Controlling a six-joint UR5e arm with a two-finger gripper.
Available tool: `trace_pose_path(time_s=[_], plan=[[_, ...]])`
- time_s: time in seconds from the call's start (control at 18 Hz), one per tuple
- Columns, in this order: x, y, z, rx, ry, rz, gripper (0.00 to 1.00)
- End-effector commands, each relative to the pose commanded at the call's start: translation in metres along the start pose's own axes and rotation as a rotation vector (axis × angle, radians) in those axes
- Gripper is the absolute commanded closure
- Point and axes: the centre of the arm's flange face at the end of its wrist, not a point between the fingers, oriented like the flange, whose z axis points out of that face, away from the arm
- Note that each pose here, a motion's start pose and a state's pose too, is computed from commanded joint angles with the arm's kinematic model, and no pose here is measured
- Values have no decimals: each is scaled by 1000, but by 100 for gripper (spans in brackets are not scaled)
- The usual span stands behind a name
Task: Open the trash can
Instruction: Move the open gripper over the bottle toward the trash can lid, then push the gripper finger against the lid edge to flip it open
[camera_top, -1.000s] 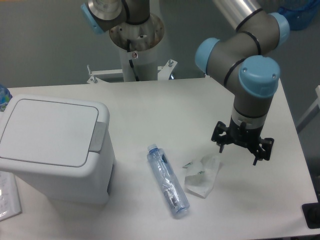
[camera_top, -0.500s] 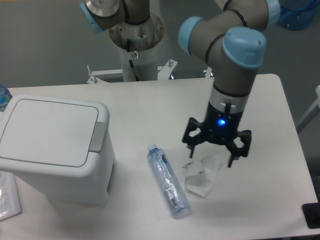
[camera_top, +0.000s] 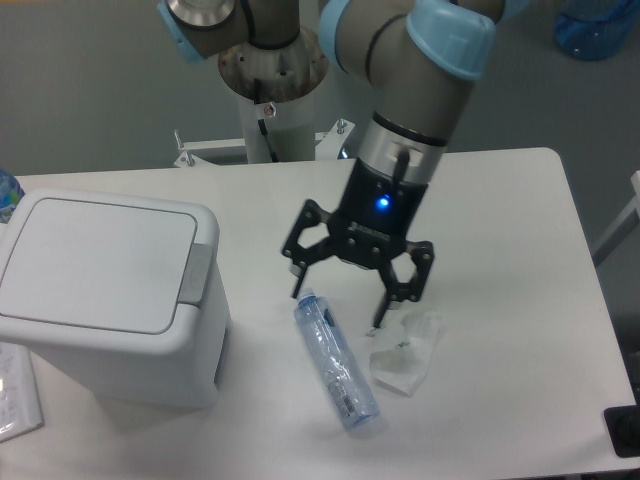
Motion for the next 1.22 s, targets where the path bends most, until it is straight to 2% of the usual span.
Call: trace_pose_path(time_s=[0.17,0.56,1.22], plan=[[19,18,7,-20,22,-8,0],[47,19,27,-43,63,17,0],[51,33,51,-56,75,33,0]])
